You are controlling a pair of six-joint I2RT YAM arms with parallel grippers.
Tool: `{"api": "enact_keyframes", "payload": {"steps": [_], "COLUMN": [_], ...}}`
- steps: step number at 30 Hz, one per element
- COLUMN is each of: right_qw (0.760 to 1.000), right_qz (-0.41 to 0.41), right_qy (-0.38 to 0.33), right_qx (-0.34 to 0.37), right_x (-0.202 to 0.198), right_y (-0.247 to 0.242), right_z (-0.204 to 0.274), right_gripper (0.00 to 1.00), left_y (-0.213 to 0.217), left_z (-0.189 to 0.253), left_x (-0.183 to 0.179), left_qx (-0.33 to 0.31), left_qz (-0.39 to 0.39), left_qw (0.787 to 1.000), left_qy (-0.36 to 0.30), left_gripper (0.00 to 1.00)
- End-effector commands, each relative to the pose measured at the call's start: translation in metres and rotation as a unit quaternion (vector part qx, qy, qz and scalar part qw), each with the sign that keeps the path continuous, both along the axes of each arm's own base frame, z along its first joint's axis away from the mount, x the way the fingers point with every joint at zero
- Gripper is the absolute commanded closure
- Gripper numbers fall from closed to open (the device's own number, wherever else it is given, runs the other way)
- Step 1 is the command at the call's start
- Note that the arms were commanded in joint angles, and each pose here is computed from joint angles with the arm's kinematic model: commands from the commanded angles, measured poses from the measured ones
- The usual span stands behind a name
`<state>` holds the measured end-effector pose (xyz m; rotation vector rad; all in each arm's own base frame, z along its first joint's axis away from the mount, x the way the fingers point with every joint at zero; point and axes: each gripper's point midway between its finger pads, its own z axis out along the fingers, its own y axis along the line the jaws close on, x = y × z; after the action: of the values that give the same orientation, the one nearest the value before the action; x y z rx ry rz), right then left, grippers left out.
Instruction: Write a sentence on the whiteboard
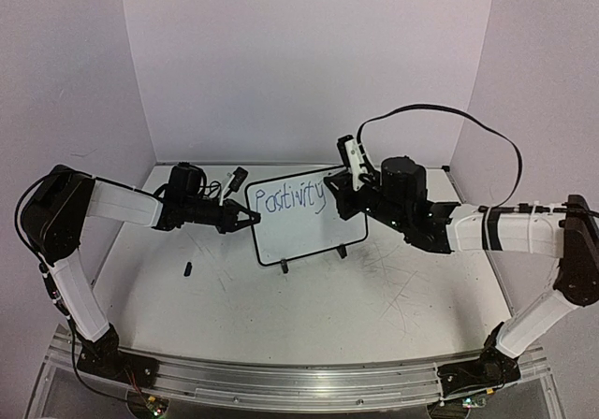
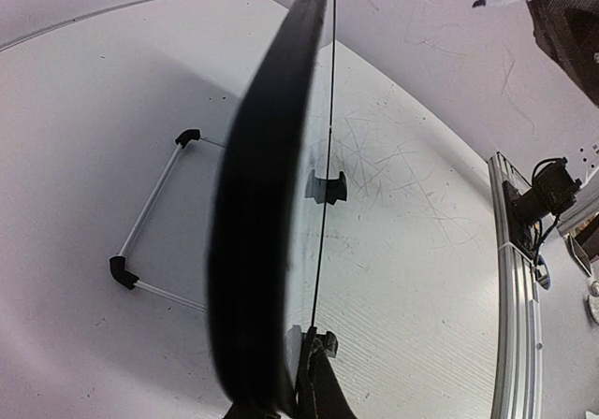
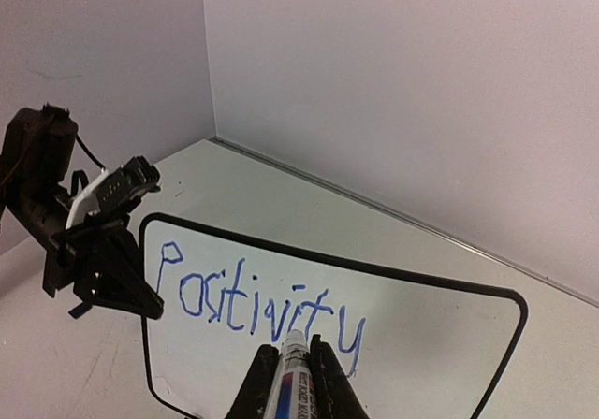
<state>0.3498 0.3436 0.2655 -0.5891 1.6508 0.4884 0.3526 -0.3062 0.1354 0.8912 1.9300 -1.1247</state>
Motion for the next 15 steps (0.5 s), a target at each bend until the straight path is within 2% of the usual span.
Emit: {"api": "enact_keyframes", "payload": {"steps": [1, 5, 15], "right_qw": [0.999, 0.996, 0.991], "right_qz": [0.037, 0.064, 0.12], "right_qy": [-0.009, -0.003, 0.022], "right_qx": [-0.039, -0.062, -0.055], "right_x": [-0.003, -0.013, -0.03], "right_y": [0.017, 0.046, 0.099], "right_z": [-0.011, -0.026, -0.044], "right_gripper": [1.0, 1.0, 1.0], "left_y": [0.025, 0.028, 0.032], "left_z": [-0.019, -0.018, -0.02], "left_x": [0.046, 0.049, 0.049], "left_qx": [0.075, 0.08, 0.086], "left_qz": [0.106, 0.12, 0.129], "left_qw": [0.991, 0.988, 0.987], "left_qy": [-0.043, -0.046, -0.045], "left_gripper": [1.0, 1.0, 1.0]}}
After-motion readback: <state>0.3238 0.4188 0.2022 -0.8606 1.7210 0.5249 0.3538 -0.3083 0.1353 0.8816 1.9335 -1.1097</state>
